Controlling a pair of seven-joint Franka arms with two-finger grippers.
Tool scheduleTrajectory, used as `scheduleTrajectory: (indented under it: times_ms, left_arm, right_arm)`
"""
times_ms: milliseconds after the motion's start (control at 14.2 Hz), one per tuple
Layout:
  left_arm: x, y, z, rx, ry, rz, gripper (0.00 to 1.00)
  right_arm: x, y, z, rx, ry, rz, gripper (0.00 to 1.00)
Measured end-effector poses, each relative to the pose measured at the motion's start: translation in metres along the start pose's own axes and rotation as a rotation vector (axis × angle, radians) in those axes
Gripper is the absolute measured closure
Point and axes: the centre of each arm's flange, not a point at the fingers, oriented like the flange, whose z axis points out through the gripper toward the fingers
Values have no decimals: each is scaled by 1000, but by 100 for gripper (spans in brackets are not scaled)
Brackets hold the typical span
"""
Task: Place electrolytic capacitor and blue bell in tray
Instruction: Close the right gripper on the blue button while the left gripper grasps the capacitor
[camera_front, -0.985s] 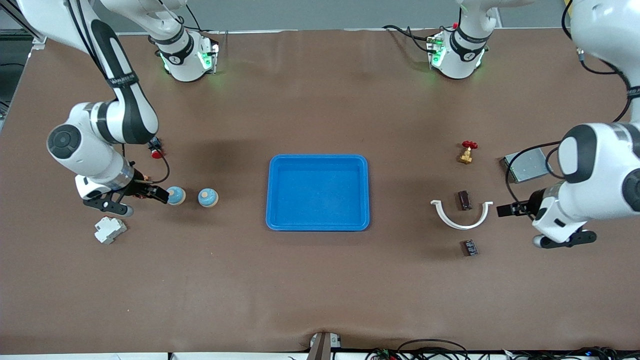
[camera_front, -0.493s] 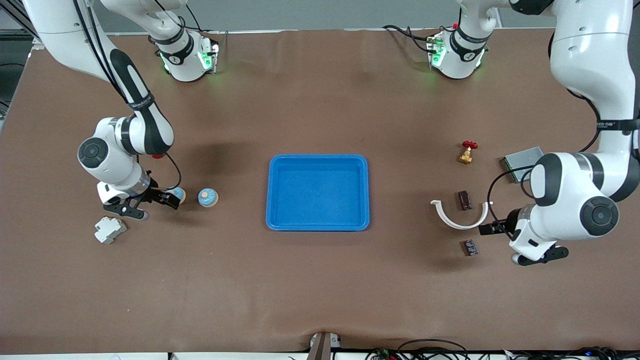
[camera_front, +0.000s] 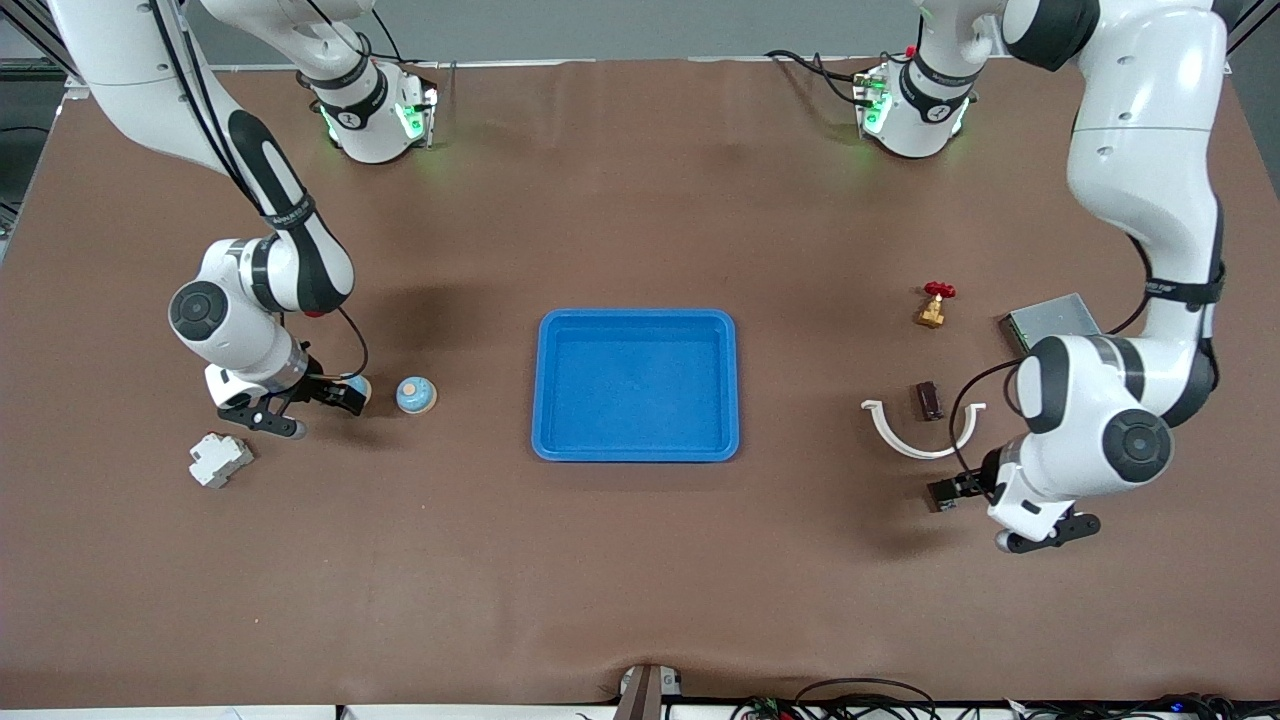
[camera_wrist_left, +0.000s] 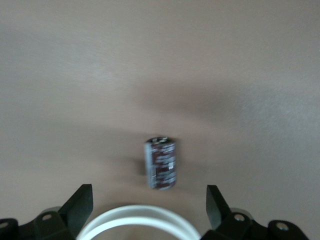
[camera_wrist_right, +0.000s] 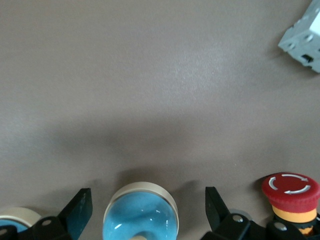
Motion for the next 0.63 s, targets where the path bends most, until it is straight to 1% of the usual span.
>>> scheduleTrajectory:
  times_ms: [211,422,633]
  left_arm:
    - [-6,22,20,-6,13,-27,0]
    - [-2,18,23,-11,35,-35,0]
    - [3,8,21,-12,42,-46,0]
  right_arm:
    - [-10,3,8,1,6,1,0]
    - [-12,4,9,1,6,2,0]
    - [-12,4,9,1,6,2,0]
